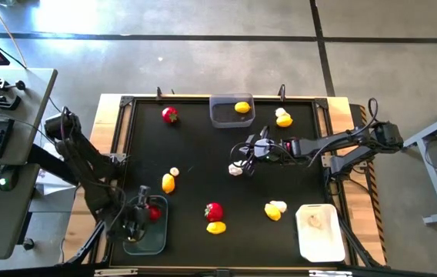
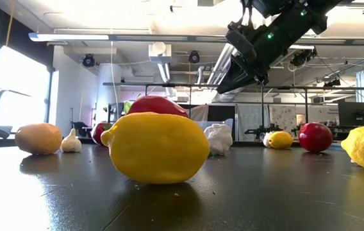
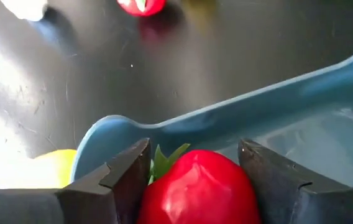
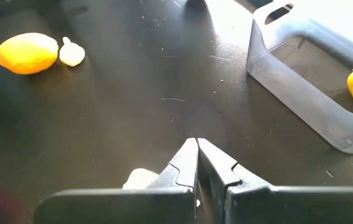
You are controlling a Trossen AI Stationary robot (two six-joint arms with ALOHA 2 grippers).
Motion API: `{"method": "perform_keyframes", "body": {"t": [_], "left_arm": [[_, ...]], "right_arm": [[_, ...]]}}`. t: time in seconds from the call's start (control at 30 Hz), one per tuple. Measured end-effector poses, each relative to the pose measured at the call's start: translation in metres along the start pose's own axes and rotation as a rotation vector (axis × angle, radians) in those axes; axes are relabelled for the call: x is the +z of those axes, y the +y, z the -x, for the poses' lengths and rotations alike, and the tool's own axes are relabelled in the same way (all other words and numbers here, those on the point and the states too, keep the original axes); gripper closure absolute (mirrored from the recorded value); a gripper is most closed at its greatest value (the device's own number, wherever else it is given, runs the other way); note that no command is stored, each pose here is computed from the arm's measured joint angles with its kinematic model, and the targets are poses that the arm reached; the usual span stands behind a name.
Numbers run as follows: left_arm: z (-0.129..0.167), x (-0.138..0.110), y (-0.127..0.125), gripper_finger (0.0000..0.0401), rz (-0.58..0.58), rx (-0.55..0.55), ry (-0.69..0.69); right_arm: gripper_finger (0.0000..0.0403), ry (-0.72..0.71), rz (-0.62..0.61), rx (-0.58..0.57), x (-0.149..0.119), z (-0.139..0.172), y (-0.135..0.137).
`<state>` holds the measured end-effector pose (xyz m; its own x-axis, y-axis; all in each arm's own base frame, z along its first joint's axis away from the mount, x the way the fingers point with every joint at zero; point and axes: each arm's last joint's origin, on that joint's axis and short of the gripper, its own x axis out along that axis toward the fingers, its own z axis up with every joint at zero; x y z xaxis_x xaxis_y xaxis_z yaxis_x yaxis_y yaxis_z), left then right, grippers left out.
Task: Sort produce into baskets
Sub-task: Put the center tomato into the dark green bin, then put the bottom right garlic into the white bin
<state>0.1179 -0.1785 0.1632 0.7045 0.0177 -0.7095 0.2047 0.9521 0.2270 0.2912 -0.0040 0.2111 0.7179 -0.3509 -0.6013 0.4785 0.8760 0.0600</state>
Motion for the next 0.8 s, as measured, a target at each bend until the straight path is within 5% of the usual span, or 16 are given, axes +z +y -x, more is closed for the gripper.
{"method": "perform_keyframes", "body": {"t": [0.37, 0.8], "left_arm": [[-0.009, 0.009, 0.005, 0.0133, 0.127, -0.084, 0.046], [0.014, 0.047, 0.028, 0.0148, -0.02, -0.025, 0.15]], "right_arm": [[0.0402, 0.003, 0.003, 0.009, 0.0, 0.0, 0.0], [0.0402, 0.004, 0.019, 0.009, 0.0, 0.0, 0.0]]}}
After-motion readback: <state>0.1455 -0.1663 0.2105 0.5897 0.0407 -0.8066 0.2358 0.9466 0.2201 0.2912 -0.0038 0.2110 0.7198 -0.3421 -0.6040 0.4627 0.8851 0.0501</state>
